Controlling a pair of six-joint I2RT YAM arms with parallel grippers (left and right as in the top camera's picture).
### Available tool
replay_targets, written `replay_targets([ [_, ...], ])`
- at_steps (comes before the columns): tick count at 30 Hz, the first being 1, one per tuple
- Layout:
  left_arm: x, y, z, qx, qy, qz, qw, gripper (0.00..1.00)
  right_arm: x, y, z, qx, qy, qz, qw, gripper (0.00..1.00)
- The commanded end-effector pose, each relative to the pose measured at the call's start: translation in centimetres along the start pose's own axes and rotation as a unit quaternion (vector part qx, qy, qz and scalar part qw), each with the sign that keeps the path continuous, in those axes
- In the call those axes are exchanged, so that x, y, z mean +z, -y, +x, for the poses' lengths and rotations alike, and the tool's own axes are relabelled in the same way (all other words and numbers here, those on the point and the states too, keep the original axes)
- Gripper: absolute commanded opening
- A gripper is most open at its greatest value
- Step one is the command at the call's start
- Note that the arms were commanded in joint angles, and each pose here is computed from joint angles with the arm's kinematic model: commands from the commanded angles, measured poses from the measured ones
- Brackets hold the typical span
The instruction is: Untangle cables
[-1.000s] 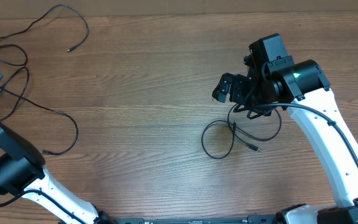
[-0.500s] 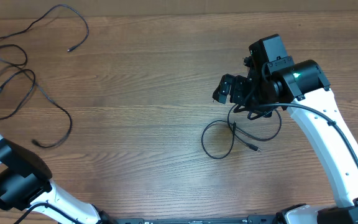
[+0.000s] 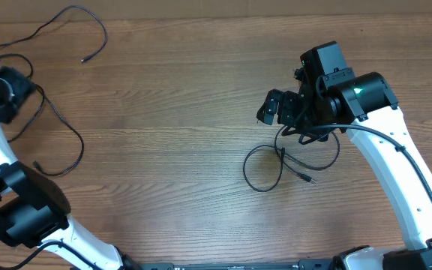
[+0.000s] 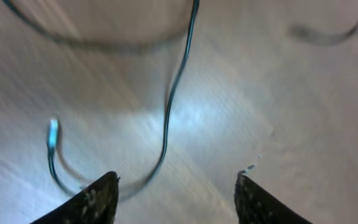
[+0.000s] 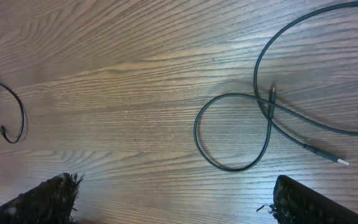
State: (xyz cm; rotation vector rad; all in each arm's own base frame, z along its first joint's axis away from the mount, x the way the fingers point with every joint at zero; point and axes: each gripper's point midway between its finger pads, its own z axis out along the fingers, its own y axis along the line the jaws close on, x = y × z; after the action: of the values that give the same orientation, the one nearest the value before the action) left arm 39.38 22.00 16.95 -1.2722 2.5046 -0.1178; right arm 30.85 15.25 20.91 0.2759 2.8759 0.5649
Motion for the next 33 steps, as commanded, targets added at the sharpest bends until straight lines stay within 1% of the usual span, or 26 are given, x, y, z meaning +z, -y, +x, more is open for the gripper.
replay_targets([
  [1,2.2,0.1,3.7,0.021,-0.053,-0.024,0.998,0.59,0.0,0.0,-0.3,-0.005,0.006,0.003,1.0,1.0],
  [3,3.7,-0.5,5.3,0.027,-0.073,-0.046,0.996,0.58,0.0,0.1,-0.3,-0.004,0.005,0.004,1.0,1.0],
  [5,5.1,-2.0,6.6,0.014,-0.079,-0.09,0.993,0.57,0.0,0.1,-0.2,-0.004,0.003,0.005,1.0,1.0],
  [6,5.7,-2.8,7.1,0.002,-0.079,-0.11,0.991,0.59,0.0,0.2,-0.1,-0.003,0.002,0.006,1.0,1.0],
  [7,6.2,-3.3,7.4,-0.007,-0.079,-0.12,0.99,0.64,0.0,0.2,-0.1,-0.003,0.001,0.006,1.0,1.0],
  [9,7.1,-3.8,8.2,-0.009,-0.087,-0.122,0.989,0.71,0.0,0.2,0.0,-0.003,0.0,0.007,1.0,1.0],
  [12,6.9,-3.8,8.9,-0.024,-0.112,-0.101,0.988,0.81,0.0,0.2,0.0,-0.012,-0.001,0.007,1.0,1.0],
  [15,5.9,-3.9,9.4,-0.048,-0.131,-0.075,0.987,0.83,0.0,0.3,0.1,-0.015,-0.003,0.009,1.0,1.0],
  [19,3.0,-6.0,9.8,-0.112,-0.132,-0.089,0.981,0.87,0.0,0.4,0.3,-0.014,-0.007,0.011,1.0,1.0],
  [22,2.1,-7.0,10.2,-0.168,-0.115,-0.093,0.975,0.93,0.0,0.4,0.2,-0.014,-0.005,0.01,1.0,1.0],
  [23,2.1,-7.3,10.5,-0.186,-0.11,-0.096,0.972,0.98,0.0,0.4,0.2,-0.014,-0.005,0.01,1.0,1.0],
  [24,2.3,-7.6,10.9,-0.205,-0.107,-0.099,0.968,1.0,0.0,0.4,0.2,-0.014,-0.005,0.01,1.0,1.0],
  [26,3.4,-8.1,12.0,-0.229,-0.107,-0.1,0.962,0.99,0.0,0.4,0.2,-0.014,-0.005,0.01,1.0,1.0],
  [30,6.5,-8.9,14.5,-0.247,-0.119,-0.104,0.956,1.0,0.0,0.4,0.2,-0.014,-0.006,0.01,1.0,1.0],
  [33,8.8,-10.2,14.1,-0.268,-0.077,-0.109,0.954,0.99,0.0,0.5,0.4,-0.013,-0.008,0.012,1.0,1.0],
])
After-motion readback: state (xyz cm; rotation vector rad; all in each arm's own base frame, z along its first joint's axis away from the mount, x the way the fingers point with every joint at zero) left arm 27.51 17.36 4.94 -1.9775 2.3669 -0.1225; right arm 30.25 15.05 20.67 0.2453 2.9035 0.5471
